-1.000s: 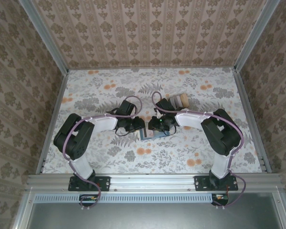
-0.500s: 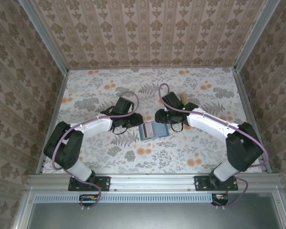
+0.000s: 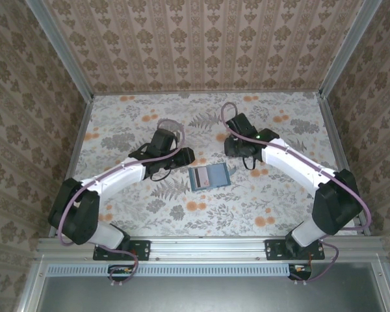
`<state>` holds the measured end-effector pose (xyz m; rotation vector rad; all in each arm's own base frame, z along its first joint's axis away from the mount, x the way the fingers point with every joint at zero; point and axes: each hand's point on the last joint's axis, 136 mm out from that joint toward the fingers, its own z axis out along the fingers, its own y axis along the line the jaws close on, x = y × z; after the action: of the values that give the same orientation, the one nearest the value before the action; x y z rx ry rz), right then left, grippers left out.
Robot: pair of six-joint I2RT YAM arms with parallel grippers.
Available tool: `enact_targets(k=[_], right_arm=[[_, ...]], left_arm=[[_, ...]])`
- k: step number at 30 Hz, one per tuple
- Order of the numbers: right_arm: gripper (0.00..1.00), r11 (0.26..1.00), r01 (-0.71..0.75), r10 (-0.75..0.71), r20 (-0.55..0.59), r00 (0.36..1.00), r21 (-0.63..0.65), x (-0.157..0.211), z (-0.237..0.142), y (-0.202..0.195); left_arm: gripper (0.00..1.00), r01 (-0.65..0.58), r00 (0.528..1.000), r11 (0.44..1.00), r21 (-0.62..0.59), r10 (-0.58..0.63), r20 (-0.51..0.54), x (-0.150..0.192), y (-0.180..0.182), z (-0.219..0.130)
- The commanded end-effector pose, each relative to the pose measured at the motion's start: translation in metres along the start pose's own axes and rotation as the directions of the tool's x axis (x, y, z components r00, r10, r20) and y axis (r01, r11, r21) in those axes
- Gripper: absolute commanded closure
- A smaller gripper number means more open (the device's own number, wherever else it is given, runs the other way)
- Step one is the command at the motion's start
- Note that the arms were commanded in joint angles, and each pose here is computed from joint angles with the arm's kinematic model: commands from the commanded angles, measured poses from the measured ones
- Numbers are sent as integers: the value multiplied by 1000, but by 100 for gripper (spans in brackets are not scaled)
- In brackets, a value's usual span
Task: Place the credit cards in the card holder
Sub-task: Pick up the credit card from the storage box.
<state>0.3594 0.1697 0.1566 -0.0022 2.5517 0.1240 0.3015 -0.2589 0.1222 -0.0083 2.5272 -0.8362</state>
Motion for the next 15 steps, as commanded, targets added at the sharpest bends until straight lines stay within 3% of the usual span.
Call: enact_targets(k=[1,9,15], right_arm=[[58,995,39,-35,-45,998,93,-5,6,-23],[64,984,92,-69,-149,986,155,-11,31,-38],[64,983,133,-104,-213,972,126,-13,54,-29]], left_arm=[[44,-32,999,999,26,31,44,-10,-10,-9],[37,-23,997,999,23,21,77,-14,-10,-19],[34,-7,997,1000,15,5,81,-11,-5,-21]])
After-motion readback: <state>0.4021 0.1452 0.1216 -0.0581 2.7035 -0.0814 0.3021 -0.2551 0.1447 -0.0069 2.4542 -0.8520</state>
